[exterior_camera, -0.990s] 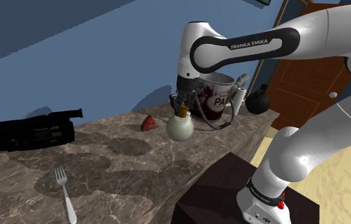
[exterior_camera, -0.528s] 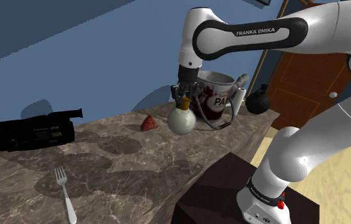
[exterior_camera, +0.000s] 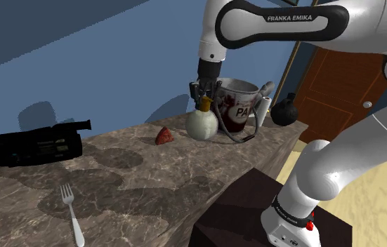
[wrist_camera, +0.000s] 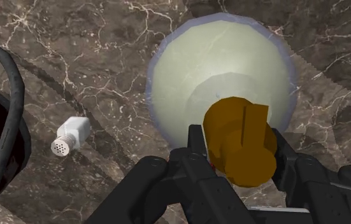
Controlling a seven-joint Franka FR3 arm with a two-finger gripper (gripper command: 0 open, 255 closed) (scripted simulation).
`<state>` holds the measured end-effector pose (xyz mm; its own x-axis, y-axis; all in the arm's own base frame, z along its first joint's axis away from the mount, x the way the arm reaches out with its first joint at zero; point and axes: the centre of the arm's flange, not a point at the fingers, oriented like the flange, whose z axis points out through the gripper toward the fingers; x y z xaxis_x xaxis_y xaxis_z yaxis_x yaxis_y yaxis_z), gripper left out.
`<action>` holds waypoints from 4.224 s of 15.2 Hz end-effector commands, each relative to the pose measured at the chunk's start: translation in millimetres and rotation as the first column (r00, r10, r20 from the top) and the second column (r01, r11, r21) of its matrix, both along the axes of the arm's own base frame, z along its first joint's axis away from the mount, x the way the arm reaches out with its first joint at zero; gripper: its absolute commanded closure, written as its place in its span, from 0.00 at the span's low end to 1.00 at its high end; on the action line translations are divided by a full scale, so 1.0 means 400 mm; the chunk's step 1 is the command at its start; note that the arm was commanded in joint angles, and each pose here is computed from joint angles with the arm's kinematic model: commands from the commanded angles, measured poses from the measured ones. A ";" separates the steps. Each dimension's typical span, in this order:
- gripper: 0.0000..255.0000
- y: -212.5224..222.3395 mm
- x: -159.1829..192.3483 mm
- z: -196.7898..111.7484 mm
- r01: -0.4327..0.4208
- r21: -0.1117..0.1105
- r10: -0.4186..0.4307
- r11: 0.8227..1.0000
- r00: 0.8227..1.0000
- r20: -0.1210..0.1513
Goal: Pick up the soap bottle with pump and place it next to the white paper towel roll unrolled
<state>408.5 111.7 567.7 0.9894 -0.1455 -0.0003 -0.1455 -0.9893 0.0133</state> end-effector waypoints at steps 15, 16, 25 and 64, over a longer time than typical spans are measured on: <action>1.00 -0.004 -0.001 0.213 0.000 0.000 0.000 1.000 1.000 0.000; 1.00 -0.004 -0.001 0.226 0.000 0.000 0.000 1.000 1.000 0.000; 1.00 -0.226 -0.066 0.250 0.000 0.000 0.000 1.000 1.000 0.000; 1.00 -1.356 -0.395 0.212 0.000 0.000 0.000 1.000 1.000 0.000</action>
